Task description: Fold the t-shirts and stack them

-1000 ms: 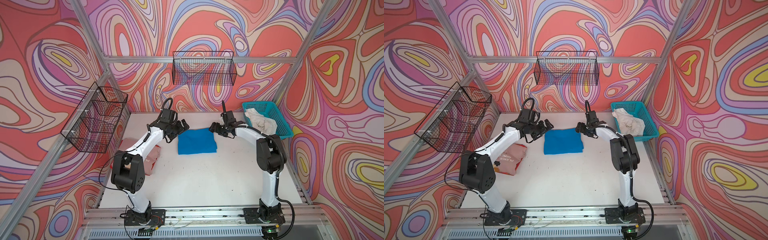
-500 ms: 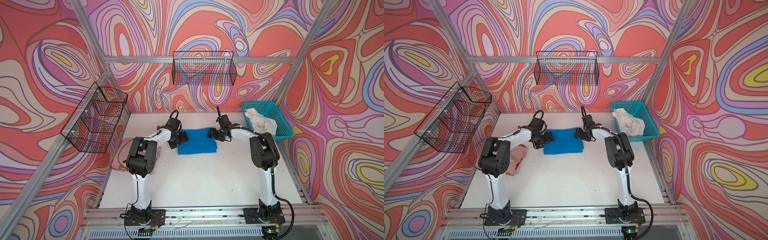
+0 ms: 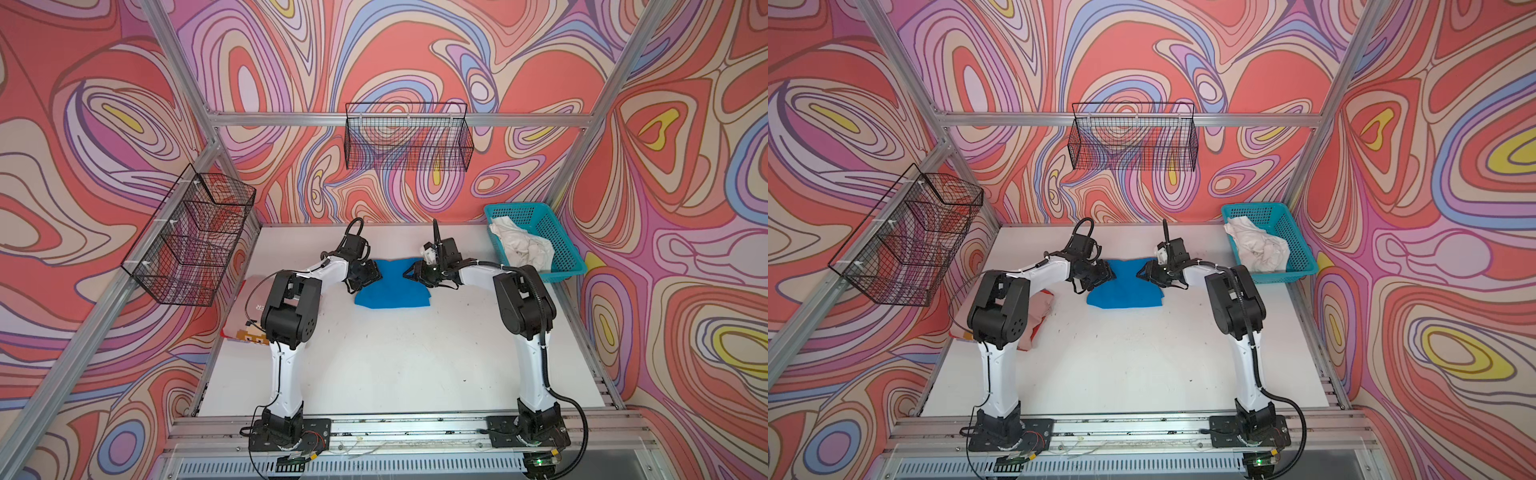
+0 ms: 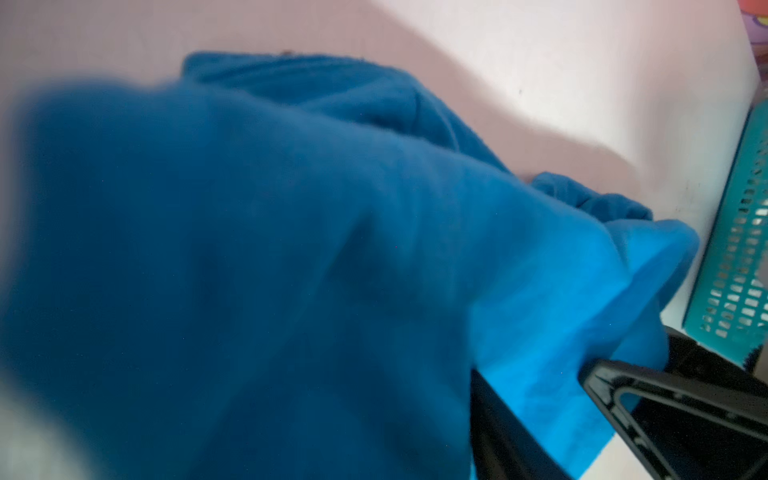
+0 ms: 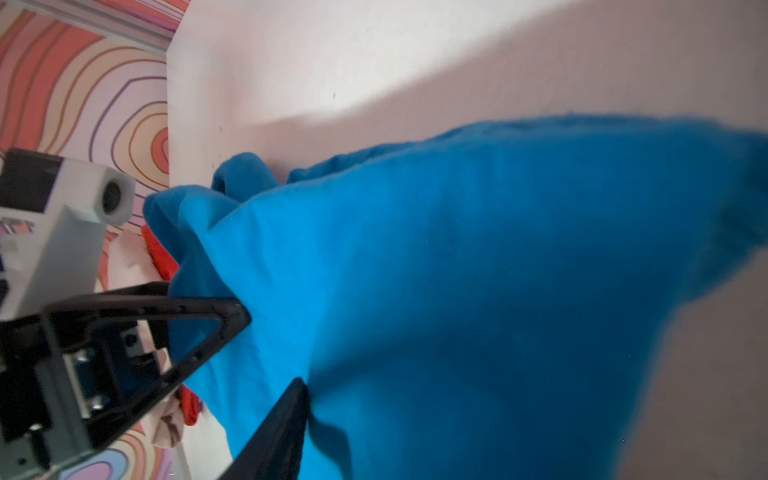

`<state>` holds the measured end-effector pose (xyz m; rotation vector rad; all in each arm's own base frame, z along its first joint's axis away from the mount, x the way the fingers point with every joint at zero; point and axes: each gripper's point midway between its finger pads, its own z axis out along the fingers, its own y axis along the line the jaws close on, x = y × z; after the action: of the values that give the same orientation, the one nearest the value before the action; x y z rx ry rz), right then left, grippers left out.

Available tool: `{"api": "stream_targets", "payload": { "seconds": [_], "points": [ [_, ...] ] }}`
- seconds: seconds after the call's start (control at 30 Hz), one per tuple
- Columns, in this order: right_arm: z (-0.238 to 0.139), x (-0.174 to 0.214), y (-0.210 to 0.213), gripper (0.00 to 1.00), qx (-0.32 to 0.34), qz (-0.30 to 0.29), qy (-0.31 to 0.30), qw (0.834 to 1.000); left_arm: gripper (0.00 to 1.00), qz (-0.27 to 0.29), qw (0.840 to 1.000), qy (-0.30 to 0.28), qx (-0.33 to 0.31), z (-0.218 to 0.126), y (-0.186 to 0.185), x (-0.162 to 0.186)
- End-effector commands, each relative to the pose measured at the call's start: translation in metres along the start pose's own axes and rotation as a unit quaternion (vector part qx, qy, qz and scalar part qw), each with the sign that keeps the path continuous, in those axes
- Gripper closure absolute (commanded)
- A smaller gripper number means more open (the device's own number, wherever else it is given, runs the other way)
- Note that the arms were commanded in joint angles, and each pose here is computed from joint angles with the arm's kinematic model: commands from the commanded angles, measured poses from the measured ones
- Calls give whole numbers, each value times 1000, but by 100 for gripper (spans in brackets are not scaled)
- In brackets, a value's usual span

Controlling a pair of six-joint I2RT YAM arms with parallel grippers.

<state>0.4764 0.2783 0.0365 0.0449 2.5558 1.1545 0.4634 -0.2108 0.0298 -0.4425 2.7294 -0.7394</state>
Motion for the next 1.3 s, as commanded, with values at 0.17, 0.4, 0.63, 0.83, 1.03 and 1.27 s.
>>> {"api": "stream_targets", "payload": {
  "seconds": [0.17, 0.4, 0.63, 0.83, 1.03, 1.27],
  "points": [
    [32, 61, -15, 97, -21, 67, 53, 996, 100, -27, 995, 87, -49, 30, 35, 56],
    [5, 40, 74, 100, -71, 20, 12, 997, 100, 19, 999, 19, -20, -44, -20, 16],
    [-17, 60, 184, 100, -146, -32, 3, 989, 100, 46, 997, -48, -39, -147, -18, -8],
    [-8, 99, 263, 100, -192, -77, 20, 978, 100, 45, 990, -110, -81, -235, 27, -12],
    [19, 132, 315, 100, -229, -97, 43, 968, 100, -6, 983, -150, -106, -292, 92, -11],
    [69, 167, 349, 100, -254, -106, 74, 959, 100, -58, 953, -213, -208, -324, 163, -11]
  ]
}}
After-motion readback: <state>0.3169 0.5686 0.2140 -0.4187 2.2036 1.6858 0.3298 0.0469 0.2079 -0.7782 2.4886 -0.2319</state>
